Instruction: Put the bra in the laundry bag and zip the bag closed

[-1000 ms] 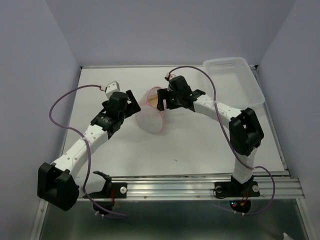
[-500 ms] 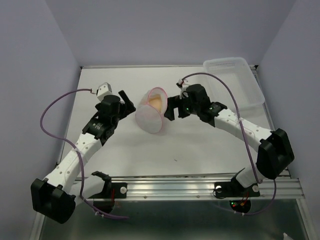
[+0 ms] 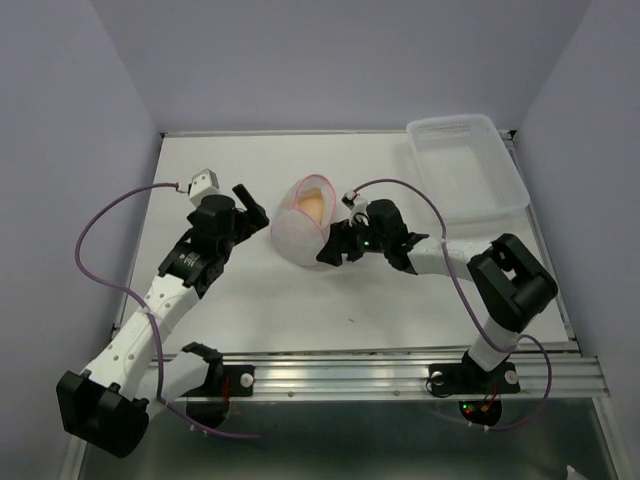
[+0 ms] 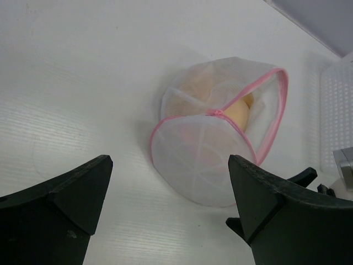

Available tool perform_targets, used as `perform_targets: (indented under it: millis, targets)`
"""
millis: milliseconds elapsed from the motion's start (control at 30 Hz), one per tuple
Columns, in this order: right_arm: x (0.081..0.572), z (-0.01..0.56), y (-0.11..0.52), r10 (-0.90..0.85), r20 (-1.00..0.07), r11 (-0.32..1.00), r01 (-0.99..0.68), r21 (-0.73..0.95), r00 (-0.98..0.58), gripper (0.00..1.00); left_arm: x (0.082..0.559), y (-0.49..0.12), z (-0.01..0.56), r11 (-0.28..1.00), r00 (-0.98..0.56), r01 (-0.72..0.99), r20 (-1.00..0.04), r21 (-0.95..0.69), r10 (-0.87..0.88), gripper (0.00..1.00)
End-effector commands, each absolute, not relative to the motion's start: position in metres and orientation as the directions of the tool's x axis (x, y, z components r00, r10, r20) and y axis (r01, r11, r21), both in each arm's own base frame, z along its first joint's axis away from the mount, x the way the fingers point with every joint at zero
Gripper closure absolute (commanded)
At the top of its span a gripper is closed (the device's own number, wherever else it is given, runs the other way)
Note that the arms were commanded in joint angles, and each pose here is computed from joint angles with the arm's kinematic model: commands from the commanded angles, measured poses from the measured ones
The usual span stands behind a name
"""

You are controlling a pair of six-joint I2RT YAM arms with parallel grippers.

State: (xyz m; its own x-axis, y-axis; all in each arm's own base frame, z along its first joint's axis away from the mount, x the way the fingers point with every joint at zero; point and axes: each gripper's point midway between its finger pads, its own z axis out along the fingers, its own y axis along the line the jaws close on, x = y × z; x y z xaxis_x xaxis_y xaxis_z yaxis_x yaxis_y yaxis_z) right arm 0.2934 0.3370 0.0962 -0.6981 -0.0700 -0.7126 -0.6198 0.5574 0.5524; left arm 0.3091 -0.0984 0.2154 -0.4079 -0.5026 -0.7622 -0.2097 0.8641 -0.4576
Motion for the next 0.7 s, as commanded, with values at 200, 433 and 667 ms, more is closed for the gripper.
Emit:
perform_targets:
  millis: [200, 433, 667]
  targets:
    - [0.307, 0.119, 0.379, -0.019, -0.767, 0.413, -0.703, 0.578, -0.642, 0.8, 0.3, -0.09, 0.216, 0.853, -0.38, -0.227, -0.764, -0.47, -0.522, 0.01]
    - [0.312, 0.165, 0.381, -0.03, -0.748, 0.436, -0.682, 0.587, -0.663, 0.99, 0.3, -0.09, 0.208, 0.847, -0.377, -0.23, -0.759, -0.479, -0.531, 0.01]
    - [0.307, 0.141, 0.378, -0.201, -0.544, 0.55, -0.553, 0.626, -0.815, 0.99, 0.302, -0.09, 0.203, 0.848, -0.372, -0.232, -0.762, -0.476, -0.53, 0.01]
